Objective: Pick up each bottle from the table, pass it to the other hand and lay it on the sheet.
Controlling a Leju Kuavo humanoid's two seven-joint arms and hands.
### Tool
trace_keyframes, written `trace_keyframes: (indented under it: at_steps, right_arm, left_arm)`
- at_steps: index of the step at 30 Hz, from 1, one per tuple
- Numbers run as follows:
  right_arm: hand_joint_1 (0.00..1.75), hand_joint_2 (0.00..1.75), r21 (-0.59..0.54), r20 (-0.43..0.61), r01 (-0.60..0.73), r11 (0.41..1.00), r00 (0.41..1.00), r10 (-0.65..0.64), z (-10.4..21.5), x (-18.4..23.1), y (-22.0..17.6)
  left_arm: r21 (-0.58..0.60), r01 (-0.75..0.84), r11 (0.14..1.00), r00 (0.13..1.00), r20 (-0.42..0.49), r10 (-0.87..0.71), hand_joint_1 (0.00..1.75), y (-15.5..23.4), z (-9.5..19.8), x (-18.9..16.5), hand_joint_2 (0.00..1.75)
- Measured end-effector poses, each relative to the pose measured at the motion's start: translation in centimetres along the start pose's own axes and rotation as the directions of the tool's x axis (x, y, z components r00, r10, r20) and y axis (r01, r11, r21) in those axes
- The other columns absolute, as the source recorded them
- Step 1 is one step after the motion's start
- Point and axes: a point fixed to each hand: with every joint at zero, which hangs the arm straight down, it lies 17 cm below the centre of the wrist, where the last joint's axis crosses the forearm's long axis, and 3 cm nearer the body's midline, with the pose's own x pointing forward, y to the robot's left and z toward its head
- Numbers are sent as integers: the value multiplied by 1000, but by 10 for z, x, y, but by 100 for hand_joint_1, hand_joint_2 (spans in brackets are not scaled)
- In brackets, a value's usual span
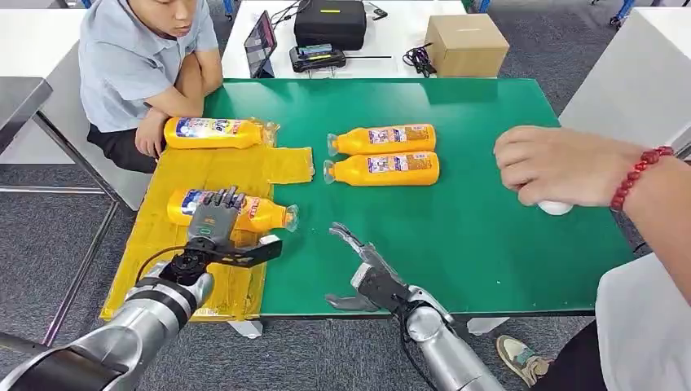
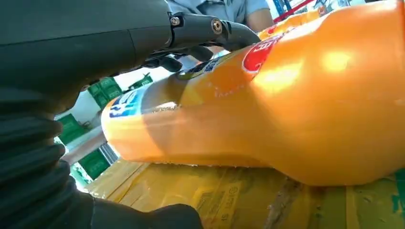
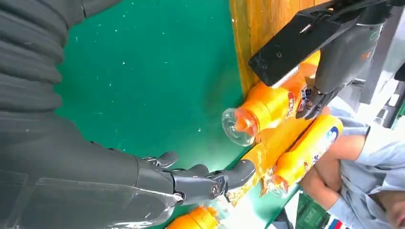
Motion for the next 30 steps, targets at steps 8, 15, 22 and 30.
trace_keyframes:
  at_steps: [8, 15, 22, 30]
  right_arm:
    - [0, 175, -1, -3, -2, 1000, 1000, 2, 0, -1, 0]
    - [0, 175, -1, -3, -4, 1000, 1000, 4, 0, -1, 0]
    - [0, 175, -15, -12, -15, 1000, 1000, 15, 3, -4, 0]
    - [0, 175, -18, -31, -20, 1000, 999, 19, 13, -10, 7]
  left_arm:
    - [20, -51, 999, 999, 5, 51, 0, 5, -1, 4, 175]
    - [19, -70, 997, 998, -2, 70, 0, 5, -1, 4, 175]
    - [105, -145, 984, 988, 62, 139, 0, 12, 9, 25, 175]
    - [101, -160, 982, 985, 81, 153, 0, 9, 23, 47, 175]
